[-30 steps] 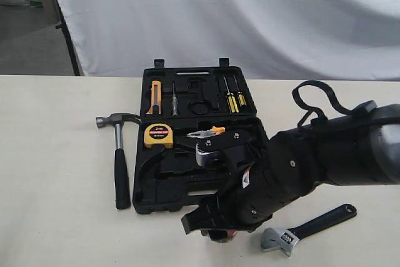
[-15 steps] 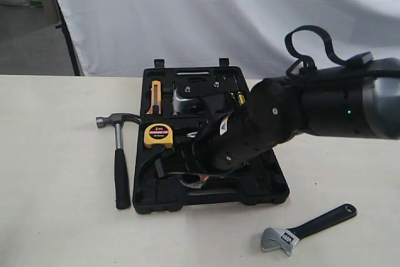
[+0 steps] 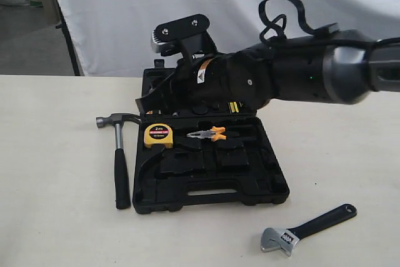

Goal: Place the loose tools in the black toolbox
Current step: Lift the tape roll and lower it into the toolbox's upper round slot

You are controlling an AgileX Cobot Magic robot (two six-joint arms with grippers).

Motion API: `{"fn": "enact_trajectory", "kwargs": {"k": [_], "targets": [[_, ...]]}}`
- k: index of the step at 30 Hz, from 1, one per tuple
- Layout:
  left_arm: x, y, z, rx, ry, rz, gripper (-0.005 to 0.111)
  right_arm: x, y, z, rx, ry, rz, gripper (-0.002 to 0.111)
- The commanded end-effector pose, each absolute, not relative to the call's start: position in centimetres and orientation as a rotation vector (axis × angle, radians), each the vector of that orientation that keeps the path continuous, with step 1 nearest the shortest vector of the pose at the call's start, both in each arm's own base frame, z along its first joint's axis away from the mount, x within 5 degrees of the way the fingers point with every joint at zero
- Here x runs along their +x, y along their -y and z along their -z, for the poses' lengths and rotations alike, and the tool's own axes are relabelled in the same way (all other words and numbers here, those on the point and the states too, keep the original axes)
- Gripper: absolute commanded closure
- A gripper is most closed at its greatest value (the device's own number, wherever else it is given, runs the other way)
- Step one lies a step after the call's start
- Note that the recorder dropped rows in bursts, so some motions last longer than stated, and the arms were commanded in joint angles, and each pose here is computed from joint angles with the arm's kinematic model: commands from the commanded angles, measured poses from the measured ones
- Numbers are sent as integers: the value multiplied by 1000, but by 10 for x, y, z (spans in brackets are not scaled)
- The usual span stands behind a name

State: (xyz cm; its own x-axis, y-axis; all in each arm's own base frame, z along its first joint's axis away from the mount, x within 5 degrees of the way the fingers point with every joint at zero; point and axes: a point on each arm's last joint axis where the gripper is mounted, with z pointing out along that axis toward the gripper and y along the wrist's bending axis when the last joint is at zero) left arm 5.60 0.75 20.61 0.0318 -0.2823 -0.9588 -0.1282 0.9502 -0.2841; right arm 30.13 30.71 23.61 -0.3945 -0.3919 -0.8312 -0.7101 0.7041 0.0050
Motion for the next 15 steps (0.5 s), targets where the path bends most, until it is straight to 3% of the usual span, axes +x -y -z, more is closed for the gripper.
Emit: {"fn": "enact_trajectory", "kwargs": {"k": [1,7,15], "targets": [[55,-9,-208,-346,-1526,103,106,359,-302,-220,-674,-2047,-444,109],[55,-9,-208,-346,-1526,103,106,417,-305,-164,-577,-2156,-405,109],[55,-9,-208,-346,-1526,103,106,431,-313,-131,-656,-2138,-347,109]]}}
